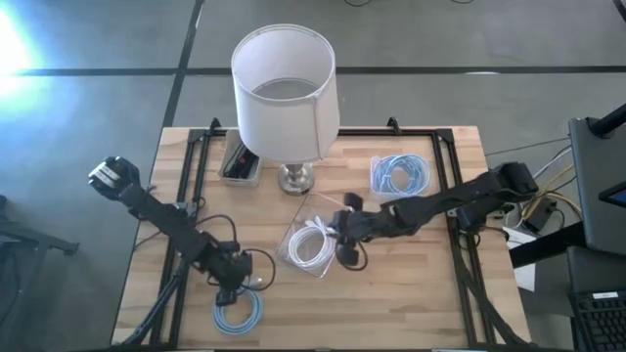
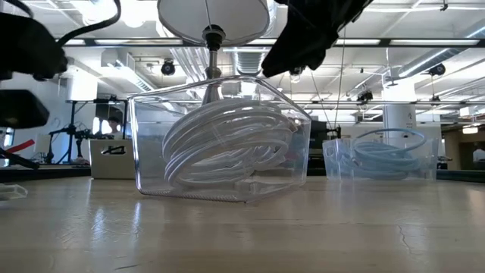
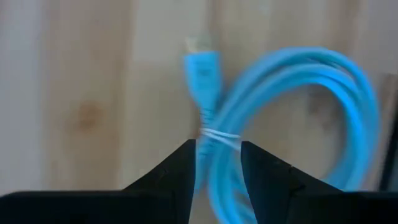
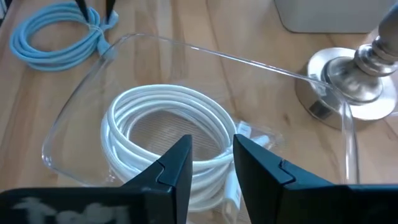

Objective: Pick & Place USB Port
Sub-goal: Put the blue display cable into the white bin

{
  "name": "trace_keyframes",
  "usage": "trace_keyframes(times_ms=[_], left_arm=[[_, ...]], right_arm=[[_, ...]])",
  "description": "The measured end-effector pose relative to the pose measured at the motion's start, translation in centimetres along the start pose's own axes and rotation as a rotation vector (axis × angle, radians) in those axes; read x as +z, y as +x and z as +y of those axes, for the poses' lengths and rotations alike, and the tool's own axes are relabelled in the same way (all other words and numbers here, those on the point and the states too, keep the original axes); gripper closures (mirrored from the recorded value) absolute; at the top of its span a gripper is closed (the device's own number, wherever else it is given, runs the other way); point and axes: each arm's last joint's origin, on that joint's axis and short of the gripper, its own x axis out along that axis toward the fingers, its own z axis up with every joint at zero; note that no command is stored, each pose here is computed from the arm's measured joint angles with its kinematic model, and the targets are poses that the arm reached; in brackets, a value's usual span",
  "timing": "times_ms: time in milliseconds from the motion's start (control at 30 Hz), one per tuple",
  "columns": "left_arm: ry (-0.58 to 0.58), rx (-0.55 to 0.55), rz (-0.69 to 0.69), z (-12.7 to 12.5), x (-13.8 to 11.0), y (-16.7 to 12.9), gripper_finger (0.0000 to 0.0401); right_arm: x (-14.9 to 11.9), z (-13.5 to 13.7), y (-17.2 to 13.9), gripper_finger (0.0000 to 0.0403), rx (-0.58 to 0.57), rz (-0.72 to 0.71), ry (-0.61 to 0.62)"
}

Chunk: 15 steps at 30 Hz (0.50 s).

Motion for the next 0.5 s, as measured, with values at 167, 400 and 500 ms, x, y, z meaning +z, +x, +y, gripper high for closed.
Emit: trace_keyframes(times_ms=[167, 400, 500], left_arm=[[-0.024, -0.053, -0.017, 0.2, -0.7, 1.0, 0.027], [-0.015, -0.06, -0.032, 0.2, -0.8, 2.0, 0.027], [-0.01, -0.062, -0.039, 0.1, -0.7, 1.9, 0.027]], right_arm=[[0.4, 0.3, 0.6, 0.0282, -0.013, 0.048, -0.015], [0.5, 0.4, 0.2, 0.0287, -0.012, 0.054, -0.01], [0.4, 0.4, -0.1, 0.0291, -0.007, 0.05, -0.011]])
